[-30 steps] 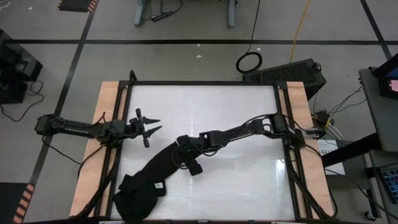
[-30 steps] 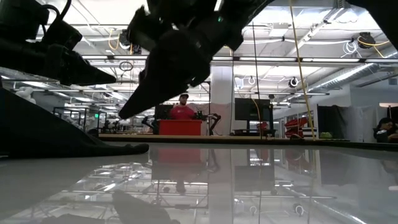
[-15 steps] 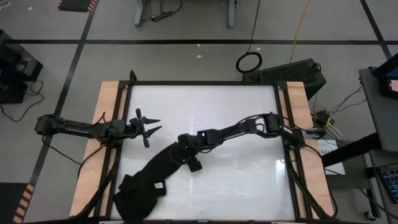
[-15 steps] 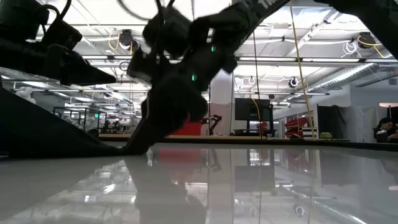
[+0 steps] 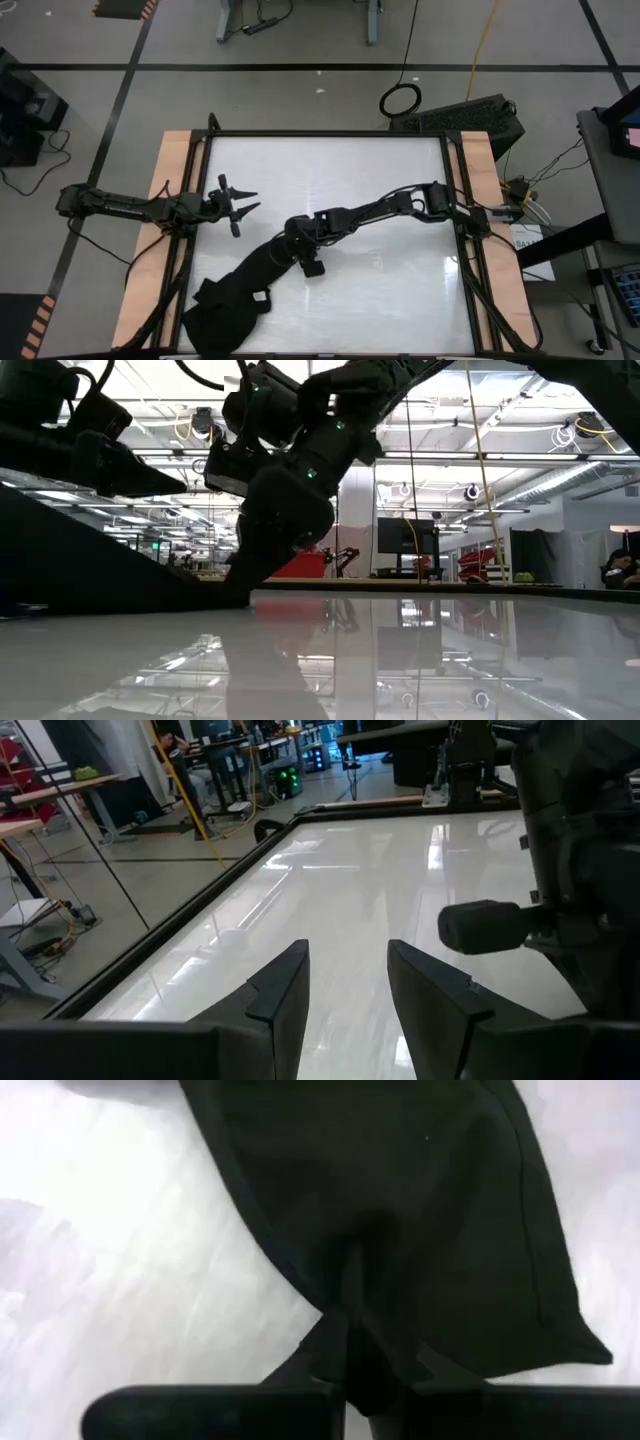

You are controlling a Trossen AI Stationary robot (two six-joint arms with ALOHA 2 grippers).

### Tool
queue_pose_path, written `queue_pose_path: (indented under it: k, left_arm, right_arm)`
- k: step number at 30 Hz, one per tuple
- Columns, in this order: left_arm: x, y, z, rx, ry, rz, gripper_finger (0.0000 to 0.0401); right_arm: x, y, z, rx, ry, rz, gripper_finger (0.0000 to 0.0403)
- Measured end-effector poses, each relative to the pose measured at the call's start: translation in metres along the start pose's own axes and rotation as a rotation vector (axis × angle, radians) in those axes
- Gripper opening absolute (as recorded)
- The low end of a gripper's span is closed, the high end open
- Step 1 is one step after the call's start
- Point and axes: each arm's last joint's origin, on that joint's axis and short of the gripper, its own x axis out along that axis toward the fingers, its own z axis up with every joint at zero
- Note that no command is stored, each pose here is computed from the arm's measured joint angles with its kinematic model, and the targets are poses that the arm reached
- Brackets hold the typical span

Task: Roll towel into tight, uniform cylinder
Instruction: Fold the black towel

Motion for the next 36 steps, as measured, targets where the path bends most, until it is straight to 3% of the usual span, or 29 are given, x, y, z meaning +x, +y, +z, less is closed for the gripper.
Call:
queue_pose_path:
  k: [4,8,16,22,26,32,36]
  left_arm:
    - [0.000,0.000,0.003,-0.008,-0.025,0.003,0.0143]
    - [0.000,0.001,0.009,-0.035,-0.085,0.009,0.0143]
    - [-0.005,0.005,0.031,-0.161,-0.319,0.028,0.0143]
    - [-0.010,0.010,0.050,-0.264,-0.457,0.034,0.0143]
    - [-0.013,0.009,0.063,-0.310,-0.515,-0.075,0.0143]
    - [-0.004,0.005,0.059,-0.411,-0.440,-0.119,0.0143]
    - [0.008,-0.003,0.050,-0.509,-0.321,-0.183,0.0143]
  right_arm:
    - [-0.017,0.003,0.005,-0.008,0.098,-0.043,0.0003]
    - [-0.055,0.006,0.021,-0.041,0.092,-0.103,0.0002]
    - [-0.151,0.011,0.043,-0.032,-0.010,-0.297,0.0001]
    - [-0.215,0.015,0.048,0.015,-0.129,-0.353,0.0001]
    - [-0.249,0.021,0.046,-0.007,-0.184,-0.356,0.0000]
    - [-0.282,0.030,0.034,-0.033,-0.159,-0.327,0.0000]
    - [-0.289,0.034,0.024,-0.043,-0.092,-0.258,0.0000]
